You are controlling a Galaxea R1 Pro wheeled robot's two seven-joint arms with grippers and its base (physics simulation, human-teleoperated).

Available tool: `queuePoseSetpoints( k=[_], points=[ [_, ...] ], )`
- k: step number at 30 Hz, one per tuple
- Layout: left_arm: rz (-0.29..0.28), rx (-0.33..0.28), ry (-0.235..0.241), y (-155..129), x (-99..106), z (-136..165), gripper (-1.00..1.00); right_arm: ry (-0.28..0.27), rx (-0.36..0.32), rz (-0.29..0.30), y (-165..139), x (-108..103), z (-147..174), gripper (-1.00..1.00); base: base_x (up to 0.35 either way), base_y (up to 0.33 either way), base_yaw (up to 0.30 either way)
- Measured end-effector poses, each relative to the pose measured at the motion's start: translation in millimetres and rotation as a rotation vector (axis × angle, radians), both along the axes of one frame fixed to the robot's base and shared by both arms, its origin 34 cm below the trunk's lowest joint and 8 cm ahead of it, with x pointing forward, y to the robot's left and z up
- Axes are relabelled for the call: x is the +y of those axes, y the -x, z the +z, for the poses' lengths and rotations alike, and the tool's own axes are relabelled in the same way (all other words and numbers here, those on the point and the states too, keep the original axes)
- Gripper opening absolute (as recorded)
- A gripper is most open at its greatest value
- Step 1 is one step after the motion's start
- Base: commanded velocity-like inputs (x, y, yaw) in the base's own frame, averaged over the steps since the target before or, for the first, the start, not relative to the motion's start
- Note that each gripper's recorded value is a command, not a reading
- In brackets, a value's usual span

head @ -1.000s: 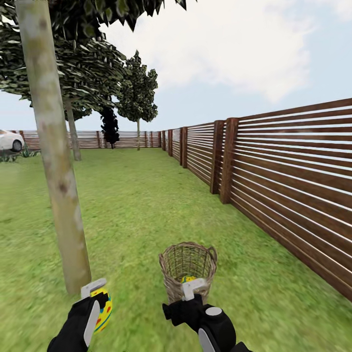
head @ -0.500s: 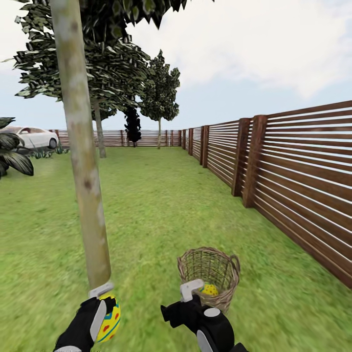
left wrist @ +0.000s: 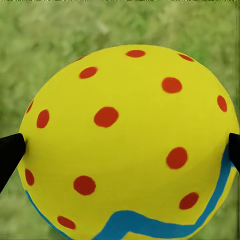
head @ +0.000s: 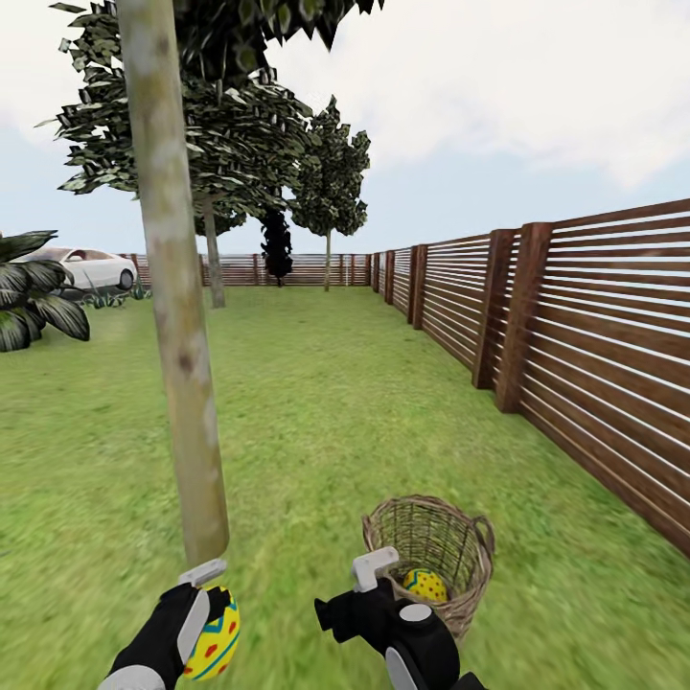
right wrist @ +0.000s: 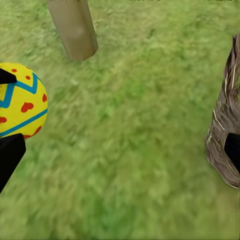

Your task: Take the three Easter eggs out of the wicker basket on the lawn in the garden, then place them on the lawn next to a single tree (choose any tree) so that all three eggs are next to the same tree and none are left in the basket.

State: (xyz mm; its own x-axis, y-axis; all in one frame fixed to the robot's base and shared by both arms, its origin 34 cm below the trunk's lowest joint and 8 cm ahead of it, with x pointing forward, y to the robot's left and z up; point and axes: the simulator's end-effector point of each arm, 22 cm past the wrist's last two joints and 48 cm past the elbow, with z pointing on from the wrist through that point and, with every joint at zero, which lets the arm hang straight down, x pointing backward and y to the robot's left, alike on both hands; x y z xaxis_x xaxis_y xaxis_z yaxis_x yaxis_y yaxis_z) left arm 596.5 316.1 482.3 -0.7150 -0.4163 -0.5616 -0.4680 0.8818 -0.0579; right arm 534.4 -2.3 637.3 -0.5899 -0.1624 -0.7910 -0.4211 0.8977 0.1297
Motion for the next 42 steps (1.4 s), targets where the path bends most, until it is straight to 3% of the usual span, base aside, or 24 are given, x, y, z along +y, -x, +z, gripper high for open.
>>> queuePoseSetpoints(
  k=[6,9,13,42],
  points=[
    [0.002,0.004,0.002,1.3,6.5,-2.0,-1.0,0.001,-0.001,0.0,-0.2,-0.5,0.1,1.0,0.081,0.0,0.0],
    [0.031,0.004,0.044,4.2,8.0,-6.6,-1.0,0.001,-0.001,0.001,-0.1,0.2,0.2,1.0,0.009,0.0,0.077],
    [0.056,0.001,0.06,5.4,16.6,-7.5,-1.0,0.001,-0.001,0.002,0.0,0.5,0.1,1.0,-0.042,0.0,0.242],
    [0.062,-0.011,0.06,4.9,18.7,-12.3,-1.0,0.007,-0.004,0.021,5.3,6.8,-6.4,1.0,-0.003,0.0,0.105]
  ],
)
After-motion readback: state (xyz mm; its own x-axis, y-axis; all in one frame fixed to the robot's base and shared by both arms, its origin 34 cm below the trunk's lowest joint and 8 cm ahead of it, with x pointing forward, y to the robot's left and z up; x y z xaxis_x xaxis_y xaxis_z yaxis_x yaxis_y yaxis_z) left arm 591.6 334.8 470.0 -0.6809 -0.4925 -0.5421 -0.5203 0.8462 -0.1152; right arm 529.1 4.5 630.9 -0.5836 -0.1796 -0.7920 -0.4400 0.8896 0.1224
